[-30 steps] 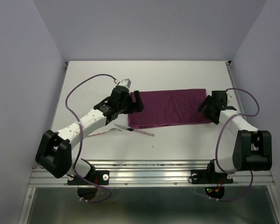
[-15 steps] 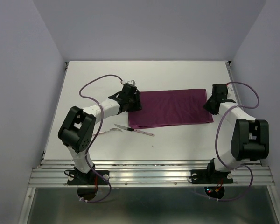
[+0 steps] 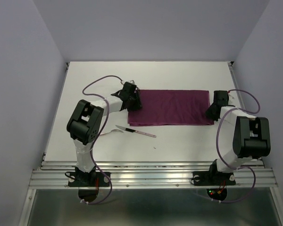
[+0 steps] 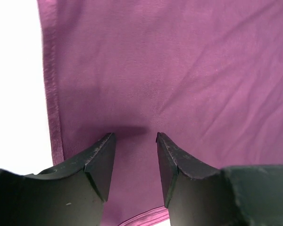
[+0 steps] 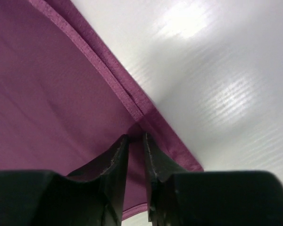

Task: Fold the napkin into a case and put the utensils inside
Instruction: Smooth out the rectangle-folded napkin at the center of the board.

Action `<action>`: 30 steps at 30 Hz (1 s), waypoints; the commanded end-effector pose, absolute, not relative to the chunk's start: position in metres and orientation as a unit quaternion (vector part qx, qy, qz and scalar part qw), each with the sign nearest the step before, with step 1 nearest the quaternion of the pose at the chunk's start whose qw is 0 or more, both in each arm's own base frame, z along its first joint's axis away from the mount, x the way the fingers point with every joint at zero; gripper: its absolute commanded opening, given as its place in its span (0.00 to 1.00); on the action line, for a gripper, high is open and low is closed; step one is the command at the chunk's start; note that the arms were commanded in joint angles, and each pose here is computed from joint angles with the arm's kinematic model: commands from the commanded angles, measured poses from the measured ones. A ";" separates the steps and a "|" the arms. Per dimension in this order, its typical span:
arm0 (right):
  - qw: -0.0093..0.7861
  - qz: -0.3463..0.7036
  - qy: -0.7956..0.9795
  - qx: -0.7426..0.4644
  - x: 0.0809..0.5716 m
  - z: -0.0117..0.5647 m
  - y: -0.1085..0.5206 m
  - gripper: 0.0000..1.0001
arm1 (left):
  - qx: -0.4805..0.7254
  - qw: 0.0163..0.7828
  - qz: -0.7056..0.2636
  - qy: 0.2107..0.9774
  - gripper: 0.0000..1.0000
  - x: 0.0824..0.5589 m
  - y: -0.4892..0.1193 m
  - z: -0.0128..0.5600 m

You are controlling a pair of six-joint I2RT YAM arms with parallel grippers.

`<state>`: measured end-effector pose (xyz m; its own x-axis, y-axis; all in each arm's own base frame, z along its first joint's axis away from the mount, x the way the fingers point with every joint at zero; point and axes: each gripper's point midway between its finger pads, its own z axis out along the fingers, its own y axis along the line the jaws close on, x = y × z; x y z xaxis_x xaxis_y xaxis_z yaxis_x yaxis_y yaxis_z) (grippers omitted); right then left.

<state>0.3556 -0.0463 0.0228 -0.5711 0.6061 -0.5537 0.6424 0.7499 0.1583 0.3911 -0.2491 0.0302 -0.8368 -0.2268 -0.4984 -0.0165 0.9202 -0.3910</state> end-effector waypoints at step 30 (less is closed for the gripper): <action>0.328 0.035 0.879 0.343 0.325 0.056 -0.024 0.24 | -0.061 0.254 -0.117 0.958 0.49 0.353 -0.190 0.028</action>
